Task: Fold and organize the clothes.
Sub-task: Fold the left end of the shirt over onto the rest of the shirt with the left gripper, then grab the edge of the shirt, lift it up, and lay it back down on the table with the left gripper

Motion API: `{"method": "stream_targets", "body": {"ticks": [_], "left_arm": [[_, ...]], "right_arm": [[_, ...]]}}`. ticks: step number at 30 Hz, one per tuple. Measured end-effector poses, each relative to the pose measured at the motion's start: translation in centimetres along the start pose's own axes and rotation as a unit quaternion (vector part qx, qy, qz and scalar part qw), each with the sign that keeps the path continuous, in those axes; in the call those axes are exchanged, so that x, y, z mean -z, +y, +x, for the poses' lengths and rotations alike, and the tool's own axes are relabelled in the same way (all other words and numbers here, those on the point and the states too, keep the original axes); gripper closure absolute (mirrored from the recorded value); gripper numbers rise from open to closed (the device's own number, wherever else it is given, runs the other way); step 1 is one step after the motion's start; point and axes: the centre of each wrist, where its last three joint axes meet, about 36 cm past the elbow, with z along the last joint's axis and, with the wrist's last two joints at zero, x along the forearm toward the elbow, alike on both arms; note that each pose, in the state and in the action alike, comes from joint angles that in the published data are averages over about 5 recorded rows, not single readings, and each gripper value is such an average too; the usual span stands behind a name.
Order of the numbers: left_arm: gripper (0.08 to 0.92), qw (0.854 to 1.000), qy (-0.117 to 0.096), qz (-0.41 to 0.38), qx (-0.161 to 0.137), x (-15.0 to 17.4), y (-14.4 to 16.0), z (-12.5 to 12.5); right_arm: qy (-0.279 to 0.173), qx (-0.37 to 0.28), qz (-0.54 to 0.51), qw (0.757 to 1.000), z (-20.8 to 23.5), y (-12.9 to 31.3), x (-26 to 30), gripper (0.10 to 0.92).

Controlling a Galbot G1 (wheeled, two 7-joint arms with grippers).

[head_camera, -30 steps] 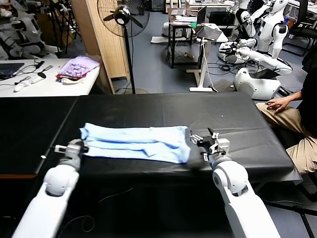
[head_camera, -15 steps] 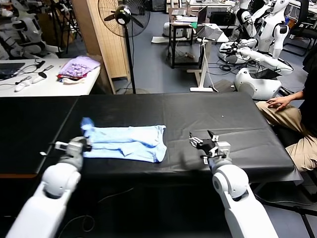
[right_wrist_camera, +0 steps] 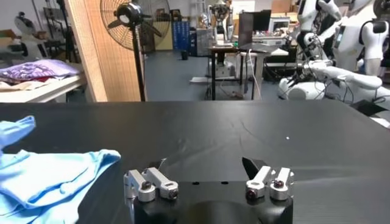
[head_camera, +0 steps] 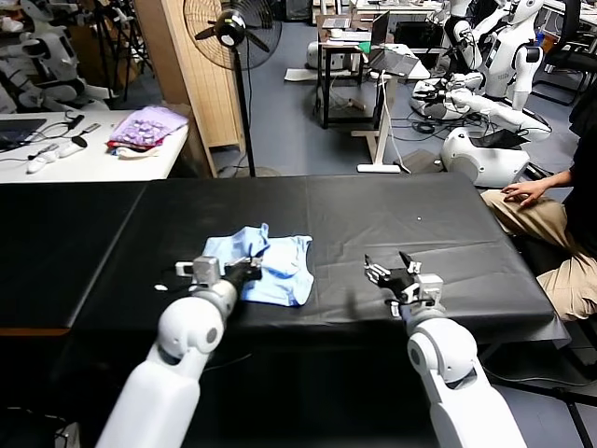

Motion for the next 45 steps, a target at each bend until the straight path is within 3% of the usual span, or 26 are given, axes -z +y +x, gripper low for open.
{"method": "stream_targets", "body": {"ticks": [11, 17, 20, 25, 30, 36, 45], "left_arm": [[0.842, 1.0, -0.003, 0.013, -0.002, -0.9, -1.8, -1.7], [0.835, 1.0, -0.018, 0.008, 0.007, -1.4, -2.4, -2.8], [0.748, 1.0, -0.023, 0.011, -0.001, -1.5, -2.8, -3.1], [0.473, 0.999, -0.027, 0.018, -0.017, -1.0, -3.3, -2.7], [0.241, 0.998, -0.054, -0.013, -0.009, 0.5, -2.2, -1.4], [0.202, 0.996, -0.068, -0.048, 0.037, 0.9, 1.7, 0.7], [0.201, 0.991, -0.056, -0.078, 0.097, -0.6, 5.8, 2.6]], "right_arm": [[0.005, 0.006, 0.001, 1.0, -0.2, 0.6, -0.3, 0.224], [0.005, 0.013, 0.005, 1.0, -0.5, 0.8, -0.4, 0.224], [0.003, 0.017, 0.009, 1.0, -0.8, 1.0, -0.4, 0.224], [0.004, 0.029, 0.013, 0.999, -1.7, 1.8, -0.3, 0.224], [-0.001, 0.058, 0.016, 0.998, -3.1, 3.6, 0.2, 0.224], [-0.007, 0.093, 0.034, 0.995, -5.6, 6.7, 0.7, 0.224], [0.01, 0.123, 0.104, 0.987, -9.0, 11.8, -1.2, 0.224]]}}
